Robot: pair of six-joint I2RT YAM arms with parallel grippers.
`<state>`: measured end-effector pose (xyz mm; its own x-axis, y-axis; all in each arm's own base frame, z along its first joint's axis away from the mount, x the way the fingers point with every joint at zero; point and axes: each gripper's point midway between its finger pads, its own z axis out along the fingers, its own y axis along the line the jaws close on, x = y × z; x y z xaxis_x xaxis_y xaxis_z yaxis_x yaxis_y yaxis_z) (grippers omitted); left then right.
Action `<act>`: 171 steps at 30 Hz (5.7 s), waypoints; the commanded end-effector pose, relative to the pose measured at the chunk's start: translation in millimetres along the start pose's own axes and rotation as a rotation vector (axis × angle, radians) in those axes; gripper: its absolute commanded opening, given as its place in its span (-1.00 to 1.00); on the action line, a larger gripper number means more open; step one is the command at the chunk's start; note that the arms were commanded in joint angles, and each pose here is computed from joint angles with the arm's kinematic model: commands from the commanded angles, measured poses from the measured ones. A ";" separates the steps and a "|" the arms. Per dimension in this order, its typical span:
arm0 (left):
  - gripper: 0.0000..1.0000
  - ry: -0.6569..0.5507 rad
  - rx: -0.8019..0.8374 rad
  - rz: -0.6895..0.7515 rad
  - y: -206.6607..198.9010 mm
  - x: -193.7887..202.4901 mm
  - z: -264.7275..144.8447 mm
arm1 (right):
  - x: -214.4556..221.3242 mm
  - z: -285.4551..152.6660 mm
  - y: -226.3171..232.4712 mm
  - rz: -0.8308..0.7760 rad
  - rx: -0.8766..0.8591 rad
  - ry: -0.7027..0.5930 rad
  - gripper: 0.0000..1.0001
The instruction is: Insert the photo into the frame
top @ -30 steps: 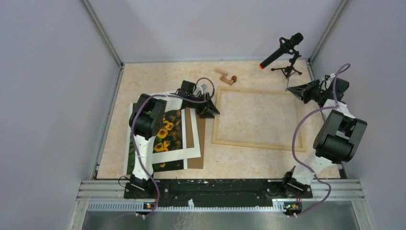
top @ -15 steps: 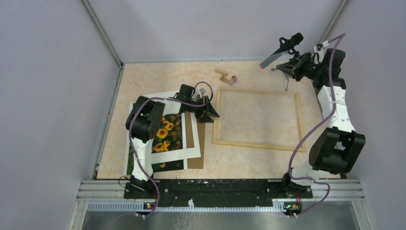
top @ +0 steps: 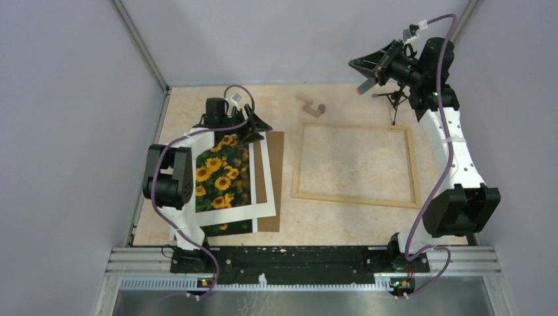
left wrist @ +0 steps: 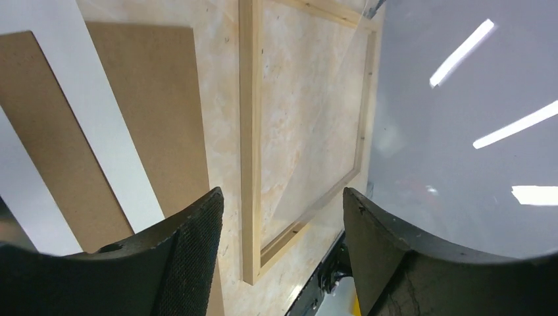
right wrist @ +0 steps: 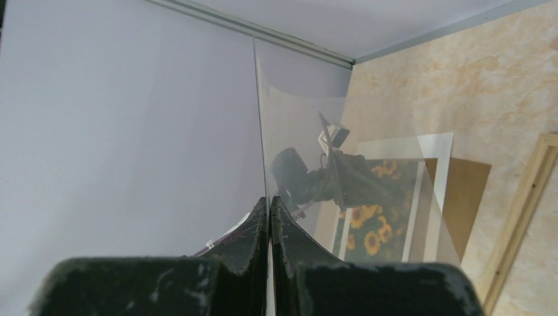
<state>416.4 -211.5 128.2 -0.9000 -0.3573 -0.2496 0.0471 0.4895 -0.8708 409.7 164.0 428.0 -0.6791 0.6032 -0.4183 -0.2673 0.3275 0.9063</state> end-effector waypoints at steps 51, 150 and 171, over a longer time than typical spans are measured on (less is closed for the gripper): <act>0.66 0.232 -0.042 0.054 16.5 57.9 87.3 | 3.1 -119.9 -360.0 0.150 0.496 0.046 -1.00; -0.88 0.336 -0.149 0.086 13.9 120.7 88.2 | -10.1 -109.5 -367.7 0.156 0.472 0.022 -1.00; 0.05 0.275 -0.241 0.219 8.5 99.8 76.3 | -8.3 -107.8 -373.9 0.170 0.466 0.020 -1.00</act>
<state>344.9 -315.5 47.0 -0.9881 -0.0119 -0.1536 0.1082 0.6561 -0.7469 437.1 -44.9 103.2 -0.6981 0.6723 -0.2464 0.2058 0.5180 0.8303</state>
